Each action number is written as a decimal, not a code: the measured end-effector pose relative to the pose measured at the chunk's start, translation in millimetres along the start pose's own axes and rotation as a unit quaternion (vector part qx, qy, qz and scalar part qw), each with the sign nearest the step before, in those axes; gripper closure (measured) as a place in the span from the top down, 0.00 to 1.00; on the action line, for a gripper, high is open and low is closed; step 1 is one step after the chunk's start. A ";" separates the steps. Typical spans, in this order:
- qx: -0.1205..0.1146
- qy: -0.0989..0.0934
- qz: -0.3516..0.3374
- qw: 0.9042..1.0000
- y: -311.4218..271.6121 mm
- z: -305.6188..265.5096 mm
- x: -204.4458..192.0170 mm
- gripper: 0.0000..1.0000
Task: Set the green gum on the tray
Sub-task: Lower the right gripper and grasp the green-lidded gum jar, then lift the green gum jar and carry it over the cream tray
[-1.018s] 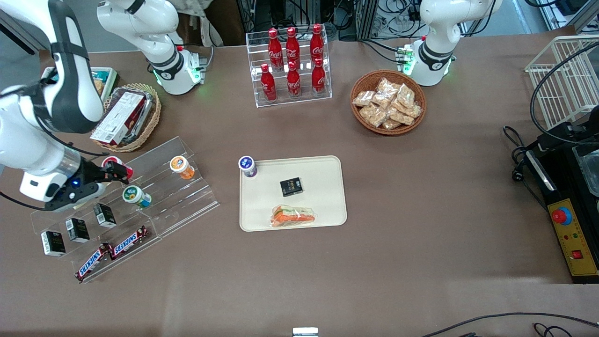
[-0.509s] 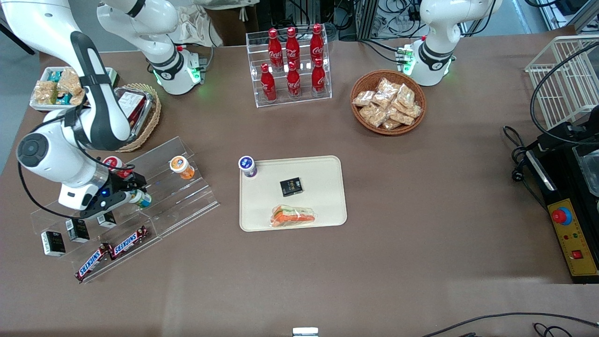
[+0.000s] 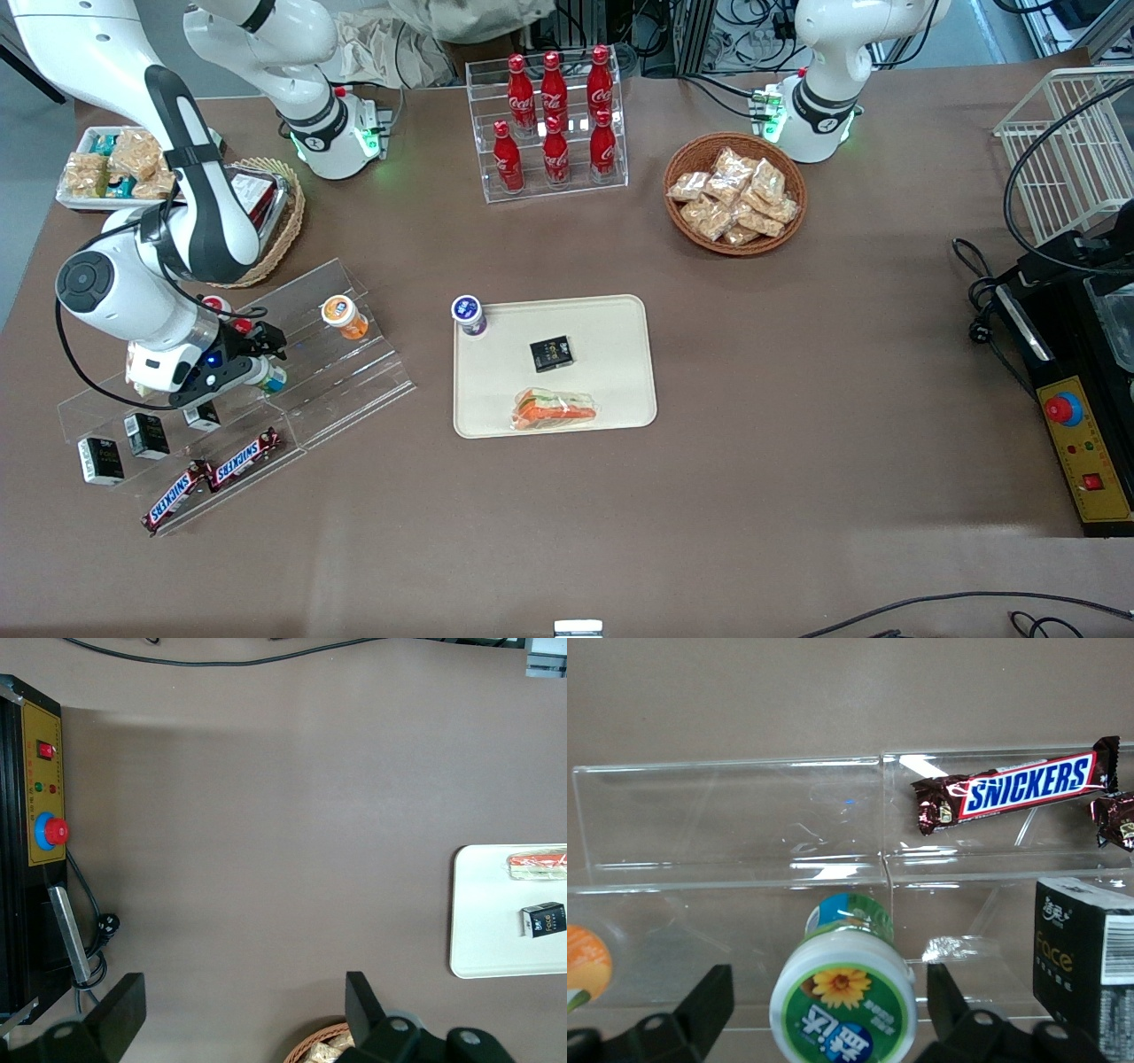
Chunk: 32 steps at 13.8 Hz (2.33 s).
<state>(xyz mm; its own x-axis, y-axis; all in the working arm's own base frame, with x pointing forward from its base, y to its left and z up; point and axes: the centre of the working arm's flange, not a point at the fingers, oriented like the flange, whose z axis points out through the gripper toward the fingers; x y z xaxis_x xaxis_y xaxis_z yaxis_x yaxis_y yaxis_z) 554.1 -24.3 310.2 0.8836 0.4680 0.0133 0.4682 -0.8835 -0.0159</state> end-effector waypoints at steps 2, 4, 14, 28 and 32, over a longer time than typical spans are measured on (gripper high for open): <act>0.000 0.000 -0.001 1.000 -0.2 -0.1 -0.2 0.87; 0.000 0.001 -0.001 1.000 -0.2 -1.0 -0.2 0.64; 0.008 -0.008 0.011 1.000 10.1 -166.7 35.3 0.59; 0.064 -0.039 0.230 0.970 -218.0 -252.5 101.8 0.59; 0.061 -0.035 0.290 0.954 -279.3 -183.9 138.7 0.59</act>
<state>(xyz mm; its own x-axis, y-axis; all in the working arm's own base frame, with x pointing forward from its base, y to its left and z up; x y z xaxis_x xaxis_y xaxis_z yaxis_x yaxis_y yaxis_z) 545.1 283.6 500.3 0.9903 -0.0960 -0.1002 -0.1074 -0.9874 -0.1161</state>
